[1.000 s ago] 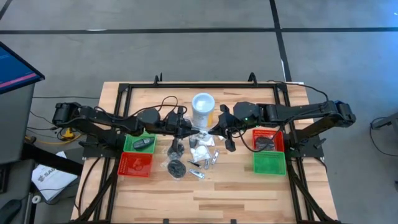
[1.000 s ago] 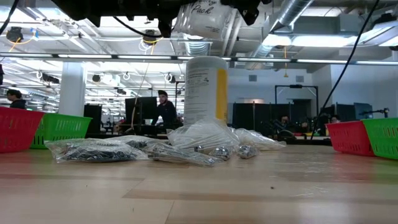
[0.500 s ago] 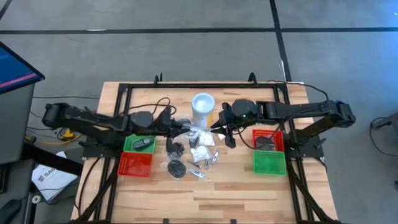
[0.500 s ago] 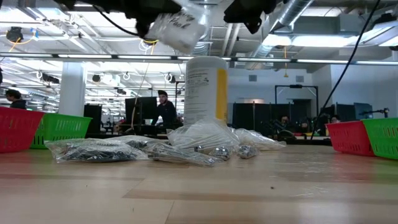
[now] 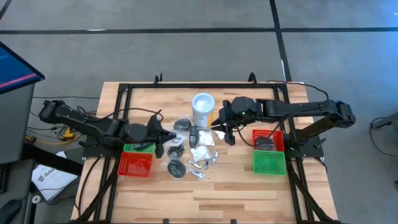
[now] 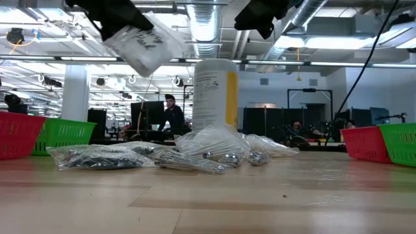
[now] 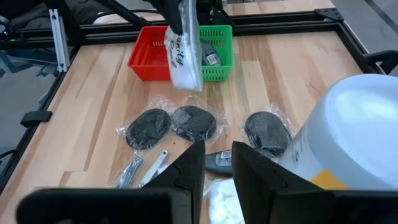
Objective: Pick & Place Travel size toiletries
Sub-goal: Put the cotton pack into the left red bin
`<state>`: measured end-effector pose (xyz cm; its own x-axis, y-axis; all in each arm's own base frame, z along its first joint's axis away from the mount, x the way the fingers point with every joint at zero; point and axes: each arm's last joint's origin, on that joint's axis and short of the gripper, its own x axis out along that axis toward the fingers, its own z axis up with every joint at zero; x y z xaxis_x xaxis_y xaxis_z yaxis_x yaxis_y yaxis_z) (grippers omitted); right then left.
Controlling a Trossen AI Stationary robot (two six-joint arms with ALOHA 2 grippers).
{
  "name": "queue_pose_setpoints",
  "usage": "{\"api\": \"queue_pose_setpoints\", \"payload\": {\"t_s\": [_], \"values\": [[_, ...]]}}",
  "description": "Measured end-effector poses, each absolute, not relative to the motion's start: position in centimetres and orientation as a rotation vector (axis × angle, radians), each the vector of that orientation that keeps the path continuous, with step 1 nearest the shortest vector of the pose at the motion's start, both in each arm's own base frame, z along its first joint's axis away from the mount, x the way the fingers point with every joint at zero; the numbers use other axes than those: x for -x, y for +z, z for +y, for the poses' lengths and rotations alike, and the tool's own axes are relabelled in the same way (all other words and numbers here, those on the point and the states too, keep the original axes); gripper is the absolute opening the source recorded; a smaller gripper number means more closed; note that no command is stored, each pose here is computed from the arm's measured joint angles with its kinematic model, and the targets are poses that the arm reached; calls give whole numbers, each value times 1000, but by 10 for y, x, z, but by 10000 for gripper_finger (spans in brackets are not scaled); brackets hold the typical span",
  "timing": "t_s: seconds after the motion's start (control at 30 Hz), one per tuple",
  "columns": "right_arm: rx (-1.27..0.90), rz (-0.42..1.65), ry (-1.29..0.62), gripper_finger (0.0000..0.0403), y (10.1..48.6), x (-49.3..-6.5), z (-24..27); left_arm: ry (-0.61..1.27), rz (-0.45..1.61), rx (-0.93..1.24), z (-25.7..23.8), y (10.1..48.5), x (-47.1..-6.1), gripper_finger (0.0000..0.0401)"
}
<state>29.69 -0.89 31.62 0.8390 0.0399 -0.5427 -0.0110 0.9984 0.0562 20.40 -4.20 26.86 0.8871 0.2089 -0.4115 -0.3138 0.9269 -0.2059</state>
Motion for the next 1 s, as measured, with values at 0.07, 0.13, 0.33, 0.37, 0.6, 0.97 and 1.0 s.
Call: {"api": "queue_pose_setpoints", "payload": {"t_s": [0.07,0.13,0.33,0.37,0.6,0.97,1.0], "values": [[-49,577,29,72,316,-297,-9,280,427,309,-44,267,-198,8],[-48,578,29,72,316,-297,-9,287,455,348,-46,265,-193,8],[-28,577,34,72,316,-297,-9,306,528,447,-54,261,-178,8],[-28,577,34,72,316,-297,-9,306,539,464,-56,260,-176,8],[-26,593,29,72,310,-302,-11,341,635,598,-62,255,-152,8],[-33,642,10,72,295,-312,-18,386,815,824,-70,247,-131,8],[-34,634,4,72,296,-312,-20,401,845,841,-70,245,-129,8]]}}
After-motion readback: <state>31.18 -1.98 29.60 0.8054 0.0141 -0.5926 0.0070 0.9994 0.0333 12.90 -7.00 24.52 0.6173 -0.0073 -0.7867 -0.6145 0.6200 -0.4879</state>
